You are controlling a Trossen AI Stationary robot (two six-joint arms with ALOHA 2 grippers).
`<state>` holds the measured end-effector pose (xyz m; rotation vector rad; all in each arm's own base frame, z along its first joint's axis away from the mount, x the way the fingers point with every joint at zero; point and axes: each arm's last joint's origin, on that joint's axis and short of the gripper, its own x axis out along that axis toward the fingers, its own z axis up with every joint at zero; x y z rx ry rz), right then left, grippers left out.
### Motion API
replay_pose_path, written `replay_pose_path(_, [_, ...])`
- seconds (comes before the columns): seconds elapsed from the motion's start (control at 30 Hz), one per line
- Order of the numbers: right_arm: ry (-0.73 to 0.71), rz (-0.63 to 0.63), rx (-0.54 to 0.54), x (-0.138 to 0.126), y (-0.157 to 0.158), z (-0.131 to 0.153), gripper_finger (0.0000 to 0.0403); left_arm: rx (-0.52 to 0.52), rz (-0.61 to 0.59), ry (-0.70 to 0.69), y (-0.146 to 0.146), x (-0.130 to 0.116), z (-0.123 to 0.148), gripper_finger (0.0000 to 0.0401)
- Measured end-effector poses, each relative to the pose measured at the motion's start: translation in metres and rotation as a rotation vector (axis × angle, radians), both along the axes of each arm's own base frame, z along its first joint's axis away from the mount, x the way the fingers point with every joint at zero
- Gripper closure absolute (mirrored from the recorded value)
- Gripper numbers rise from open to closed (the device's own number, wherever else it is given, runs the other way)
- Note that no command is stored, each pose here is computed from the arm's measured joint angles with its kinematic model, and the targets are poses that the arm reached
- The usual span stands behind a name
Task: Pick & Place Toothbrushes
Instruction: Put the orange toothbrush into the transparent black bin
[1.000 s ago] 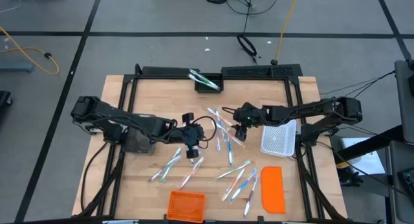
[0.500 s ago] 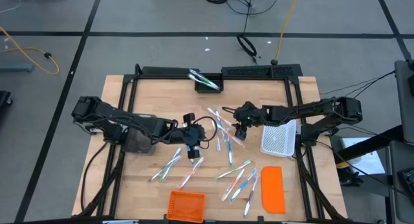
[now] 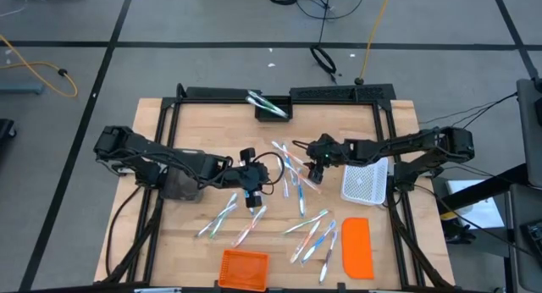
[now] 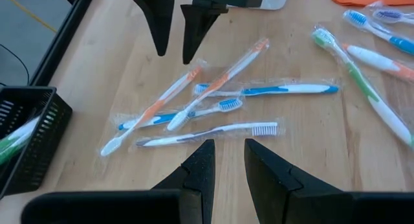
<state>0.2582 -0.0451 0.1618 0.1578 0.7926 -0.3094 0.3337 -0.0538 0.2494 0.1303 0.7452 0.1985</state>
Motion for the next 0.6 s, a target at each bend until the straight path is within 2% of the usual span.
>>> replay_pose_path(0.6, [-0.026, -0.008, 0.004, 0.0006, -0.0001, -0.0112, 0.0222, 0.002, -0.001, 0.0, 0.0, 0.0, -0.0001, 0.0316])
